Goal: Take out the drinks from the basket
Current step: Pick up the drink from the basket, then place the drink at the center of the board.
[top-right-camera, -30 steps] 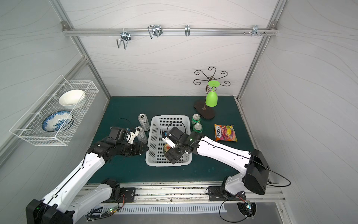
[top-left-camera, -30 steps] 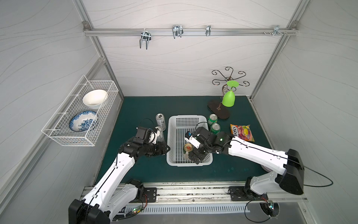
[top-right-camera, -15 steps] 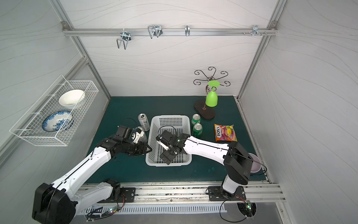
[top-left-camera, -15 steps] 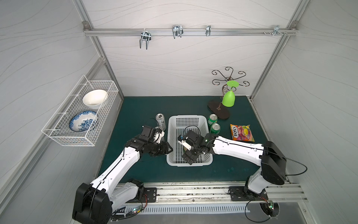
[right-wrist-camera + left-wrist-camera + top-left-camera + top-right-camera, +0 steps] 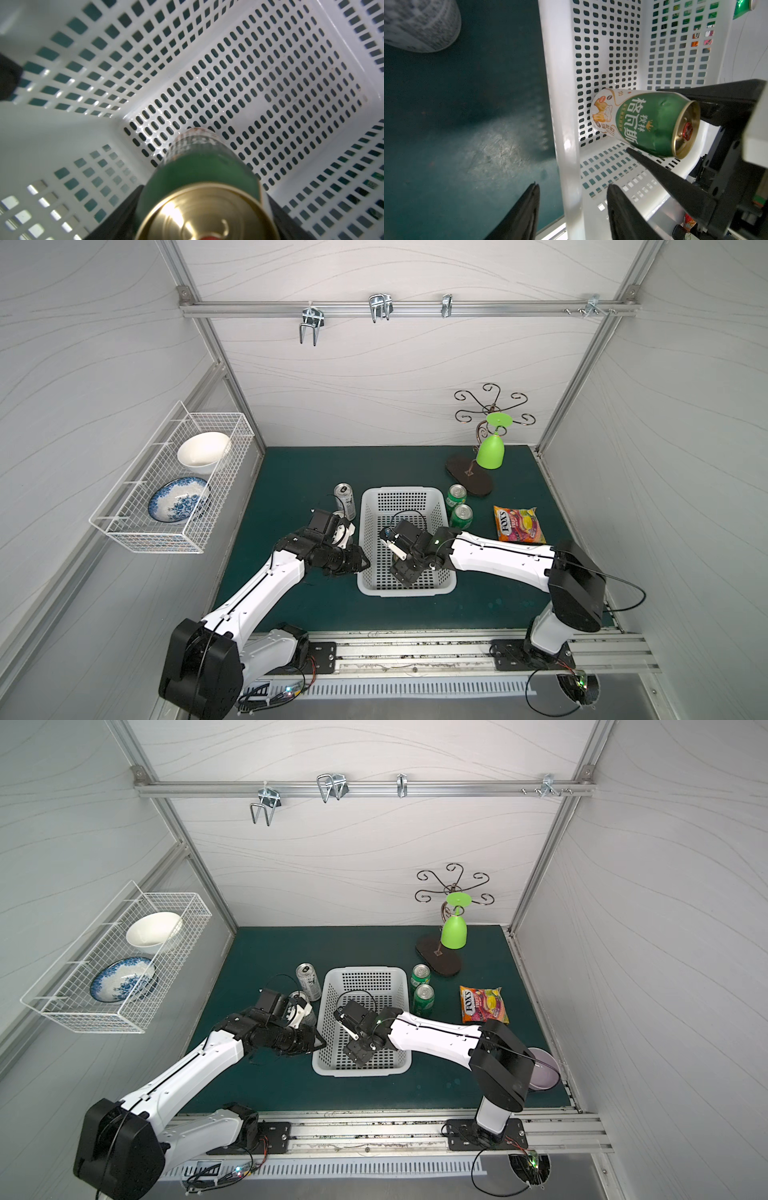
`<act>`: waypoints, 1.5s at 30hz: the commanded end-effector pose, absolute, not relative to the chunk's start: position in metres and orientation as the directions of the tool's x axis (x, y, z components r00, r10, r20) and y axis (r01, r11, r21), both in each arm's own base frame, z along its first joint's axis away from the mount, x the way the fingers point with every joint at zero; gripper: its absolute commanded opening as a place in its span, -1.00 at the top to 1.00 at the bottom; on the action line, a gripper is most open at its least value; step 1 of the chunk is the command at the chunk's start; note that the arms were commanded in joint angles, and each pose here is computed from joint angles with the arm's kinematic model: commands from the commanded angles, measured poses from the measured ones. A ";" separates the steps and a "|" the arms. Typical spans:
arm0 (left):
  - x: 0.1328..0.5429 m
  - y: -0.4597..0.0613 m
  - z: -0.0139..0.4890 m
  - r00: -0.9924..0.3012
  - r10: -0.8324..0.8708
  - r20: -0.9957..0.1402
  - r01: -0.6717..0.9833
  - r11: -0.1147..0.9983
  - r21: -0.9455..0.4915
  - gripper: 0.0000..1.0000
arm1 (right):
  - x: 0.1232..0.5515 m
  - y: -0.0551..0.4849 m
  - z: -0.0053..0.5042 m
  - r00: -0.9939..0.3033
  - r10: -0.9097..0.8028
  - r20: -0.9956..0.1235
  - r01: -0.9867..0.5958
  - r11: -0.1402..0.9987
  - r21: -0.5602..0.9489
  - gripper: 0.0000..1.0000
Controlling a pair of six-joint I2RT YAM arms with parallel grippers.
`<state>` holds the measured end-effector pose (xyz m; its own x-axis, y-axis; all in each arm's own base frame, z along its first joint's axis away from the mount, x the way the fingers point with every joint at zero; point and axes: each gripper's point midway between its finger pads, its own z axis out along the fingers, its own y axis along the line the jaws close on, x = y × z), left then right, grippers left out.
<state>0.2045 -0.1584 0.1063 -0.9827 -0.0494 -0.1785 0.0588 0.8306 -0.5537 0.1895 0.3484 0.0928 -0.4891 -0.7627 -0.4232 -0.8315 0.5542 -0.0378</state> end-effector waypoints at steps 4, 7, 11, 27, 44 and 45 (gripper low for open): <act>0.209 -0.158 0.112 -0.979 -0.030 -0.204 0.086 0.838 -0.539 -0.11 | 0.193 0.354 0.095 -0.491 -0.751 -0.442 -0.823 0.566 -0.047 -0.31; 0.210 -0.159 0.112 -0.979 -0.030 -0.203 0.086 0.838 -0.538 -0.10 | 0.194 0.354 0.105 -0.485 -0.743 -0.460 -0.822 0.567 -0.048 -0.27; 0.209 -0.159 0.111 -0.980 -0.026 -0.198 0.086 0.839 -0.537 -0.05 | 0.195 0.351 0.122 -0.479 -0.732 -0.485 -0.820 0.570 -0.050 -0.25; 0.210 -0.153 0.107 -0.981 -0.023 -0.191 0.078 0.861 -0.502 0.01 | 0.198 0.313 0.221 -0.507 -0.610 -0.609 -0.788 0.614 0.042 -0.08; 0.211 -0.151 0.113 -0.975 -0.029 -0.218 0.085 0.865 -0.494 0.01 | 0.212 0.152 0.310 -0.589 -0.412 -0.695 -0.552 0.833 -0.027 -0.11; 0.211 -0.151 0.113 -0.975 -0.028 -0.219 0.086 0.865 -0.495 0.01 | 0.213 0.143 0.309 -0.600 -0.400 -0.693 -0.533 0.845 -0.026 -0.11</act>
